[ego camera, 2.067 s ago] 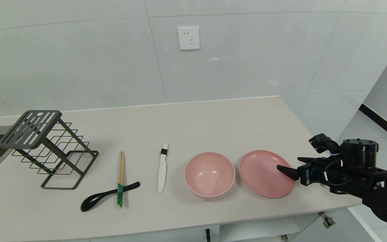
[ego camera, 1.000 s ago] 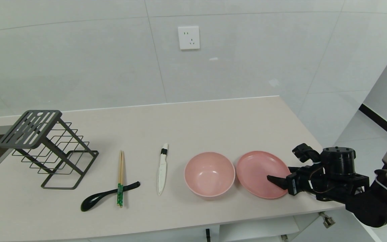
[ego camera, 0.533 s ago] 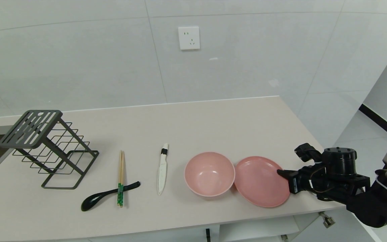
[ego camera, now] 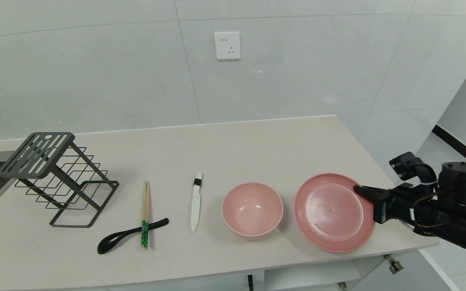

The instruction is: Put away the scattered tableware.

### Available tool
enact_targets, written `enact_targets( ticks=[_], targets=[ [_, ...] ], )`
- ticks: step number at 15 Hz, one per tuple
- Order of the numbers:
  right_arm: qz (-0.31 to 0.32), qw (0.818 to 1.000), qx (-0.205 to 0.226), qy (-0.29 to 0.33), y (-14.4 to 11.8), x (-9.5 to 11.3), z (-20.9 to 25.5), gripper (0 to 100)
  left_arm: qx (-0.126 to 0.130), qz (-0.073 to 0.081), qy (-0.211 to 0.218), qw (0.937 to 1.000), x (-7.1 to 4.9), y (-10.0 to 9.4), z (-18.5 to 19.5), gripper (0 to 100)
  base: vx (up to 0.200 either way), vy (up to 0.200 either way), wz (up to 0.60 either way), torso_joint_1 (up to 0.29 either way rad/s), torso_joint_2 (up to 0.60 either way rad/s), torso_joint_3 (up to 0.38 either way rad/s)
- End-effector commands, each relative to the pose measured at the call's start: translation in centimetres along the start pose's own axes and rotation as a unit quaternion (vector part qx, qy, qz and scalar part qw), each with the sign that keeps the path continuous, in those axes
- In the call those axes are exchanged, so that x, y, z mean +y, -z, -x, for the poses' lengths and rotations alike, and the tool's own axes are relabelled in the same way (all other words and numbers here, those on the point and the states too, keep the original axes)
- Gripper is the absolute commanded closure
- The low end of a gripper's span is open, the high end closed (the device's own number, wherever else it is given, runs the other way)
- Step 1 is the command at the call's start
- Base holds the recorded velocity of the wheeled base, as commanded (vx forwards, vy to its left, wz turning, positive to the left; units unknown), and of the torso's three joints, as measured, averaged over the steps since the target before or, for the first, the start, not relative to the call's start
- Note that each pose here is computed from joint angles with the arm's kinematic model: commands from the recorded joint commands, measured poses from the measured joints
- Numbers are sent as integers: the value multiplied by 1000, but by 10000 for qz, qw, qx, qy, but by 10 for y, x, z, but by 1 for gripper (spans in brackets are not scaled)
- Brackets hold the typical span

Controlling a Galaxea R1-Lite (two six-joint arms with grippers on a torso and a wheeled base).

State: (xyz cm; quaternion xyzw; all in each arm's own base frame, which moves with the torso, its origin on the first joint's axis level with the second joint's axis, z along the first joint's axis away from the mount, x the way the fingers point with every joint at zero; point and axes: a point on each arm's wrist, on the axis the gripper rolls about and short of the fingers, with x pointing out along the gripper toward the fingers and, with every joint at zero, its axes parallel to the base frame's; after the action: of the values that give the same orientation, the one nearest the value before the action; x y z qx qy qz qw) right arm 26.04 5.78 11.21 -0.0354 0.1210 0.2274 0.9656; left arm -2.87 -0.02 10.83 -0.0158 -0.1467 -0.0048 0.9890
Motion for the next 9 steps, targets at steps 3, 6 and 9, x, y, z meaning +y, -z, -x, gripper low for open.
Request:
enact_targets(
  ticks=[3, 6, 9],
  targets=[
    [163, 9976, -666, 75, -22, 11, 55, 100, 630, -194, 1217, 9904, -7, -67, -21, 0, 0, 0, 0, 0, 0, 0],
    [223, 9950, -967, 129, -27, 15, 76, 100, 1391, 11, 2333, 9624, -13, -88, -83, 0, 0, 0, 0, 0, 0, 0],
    [190, 9932, -1007, 559, -16, 7, 99, 100, 1937, -8, 2857, 9386, -20, -67, -151, 0, 0, 0, 0, 0, 0, 0]
  ],
)
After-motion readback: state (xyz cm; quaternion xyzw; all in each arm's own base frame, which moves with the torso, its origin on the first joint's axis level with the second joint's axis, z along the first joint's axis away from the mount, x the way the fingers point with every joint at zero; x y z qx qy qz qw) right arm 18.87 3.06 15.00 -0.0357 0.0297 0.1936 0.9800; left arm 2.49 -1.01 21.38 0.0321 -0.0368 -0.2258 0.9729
